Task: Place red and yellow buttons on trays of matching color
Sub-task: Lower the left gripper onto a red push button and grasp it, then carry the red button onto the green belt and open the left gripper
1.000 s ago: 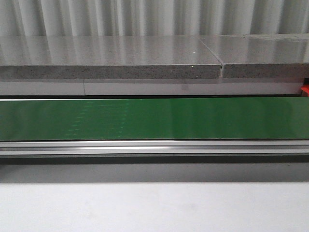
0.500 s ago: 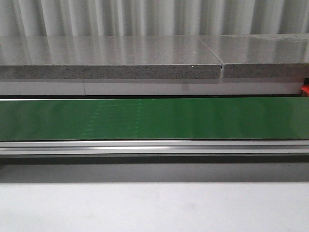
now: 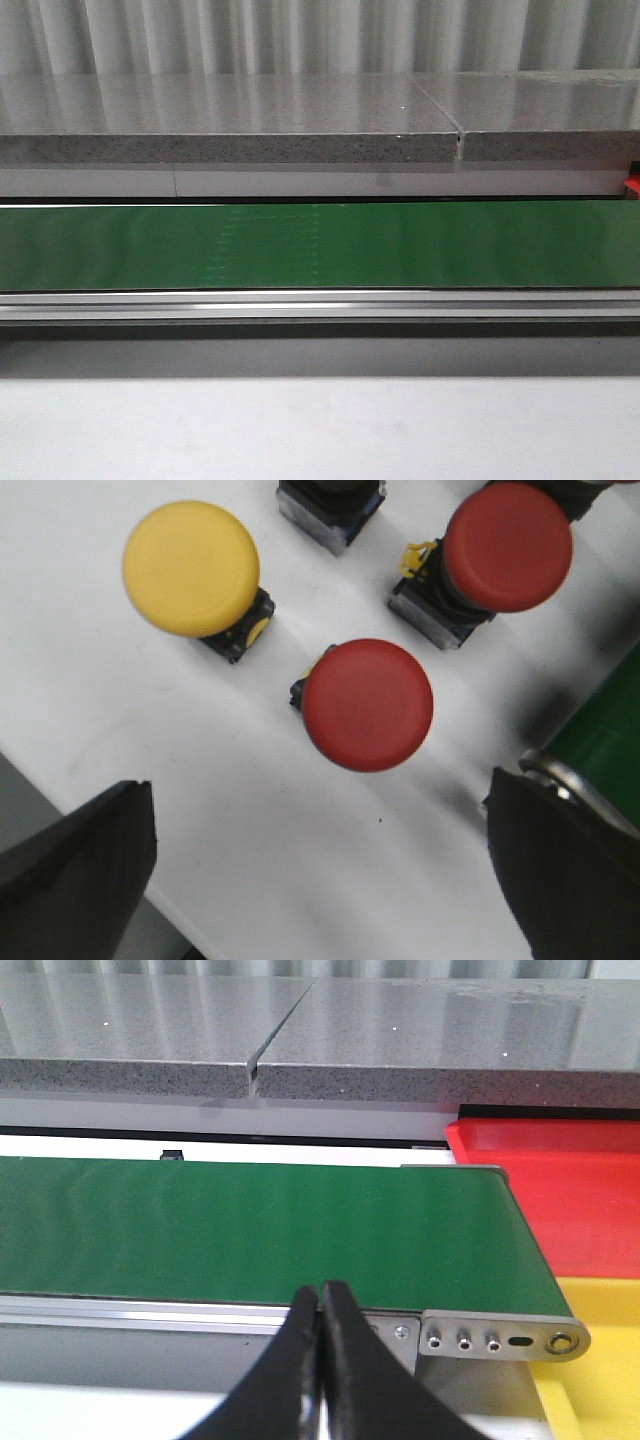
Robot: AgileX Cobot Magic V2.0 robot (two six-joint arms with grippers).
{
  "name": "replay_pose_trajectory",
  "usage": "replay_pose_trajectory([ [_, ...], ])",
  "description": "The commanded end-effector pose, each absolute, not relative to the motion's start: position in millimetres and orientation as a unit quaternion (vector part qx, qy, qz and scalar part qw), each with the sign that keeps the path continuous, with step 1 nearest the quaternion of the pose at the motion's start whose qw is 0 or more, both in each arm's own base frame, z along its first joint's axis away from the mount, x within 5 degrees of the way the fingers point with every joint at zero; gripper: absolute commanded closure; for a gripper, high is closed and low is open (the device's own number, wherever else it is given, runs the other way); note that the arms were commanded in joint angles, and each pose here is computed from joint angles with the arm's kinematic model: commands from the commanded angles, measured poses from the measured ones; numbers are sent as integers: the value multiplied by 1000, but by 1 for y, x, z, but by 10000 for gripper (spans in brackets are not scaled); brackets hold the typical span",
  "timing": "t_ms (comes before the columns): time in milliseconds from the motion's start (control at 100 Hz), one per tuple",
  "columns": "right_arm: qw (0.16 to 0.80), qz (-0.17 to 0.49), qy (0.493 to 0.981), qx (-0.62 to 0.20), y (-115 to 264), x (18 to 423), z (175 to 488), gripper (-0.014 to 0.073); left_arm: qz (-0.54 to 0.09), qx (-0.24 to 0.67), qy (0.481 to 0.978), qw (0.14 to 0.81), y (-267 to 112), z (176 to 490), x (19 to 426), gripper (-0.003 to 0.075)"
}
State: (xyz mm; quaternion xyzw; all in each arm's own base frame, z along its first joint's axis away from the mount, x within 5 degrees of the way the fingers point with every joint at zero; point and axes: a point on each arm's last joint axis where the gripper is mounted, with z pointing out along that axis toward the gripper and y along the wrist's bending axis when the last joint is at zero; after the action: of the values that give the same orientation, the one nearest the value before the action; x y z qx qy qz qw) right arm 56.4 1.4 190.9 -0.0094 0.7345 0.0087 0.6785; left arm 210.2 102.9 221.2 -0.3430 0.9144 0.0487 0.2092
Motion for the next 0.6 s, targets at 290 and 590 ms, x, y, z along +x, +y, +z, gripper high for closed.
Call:
replay_pose_trajectory([
  [290,717,7,697,-11,1,55,204,687,39,-348,904,244,113,210,235,85],
  [590,717,7,697,-11,1,55,204,687,33,-350,897,269,115,209,242,85],
])
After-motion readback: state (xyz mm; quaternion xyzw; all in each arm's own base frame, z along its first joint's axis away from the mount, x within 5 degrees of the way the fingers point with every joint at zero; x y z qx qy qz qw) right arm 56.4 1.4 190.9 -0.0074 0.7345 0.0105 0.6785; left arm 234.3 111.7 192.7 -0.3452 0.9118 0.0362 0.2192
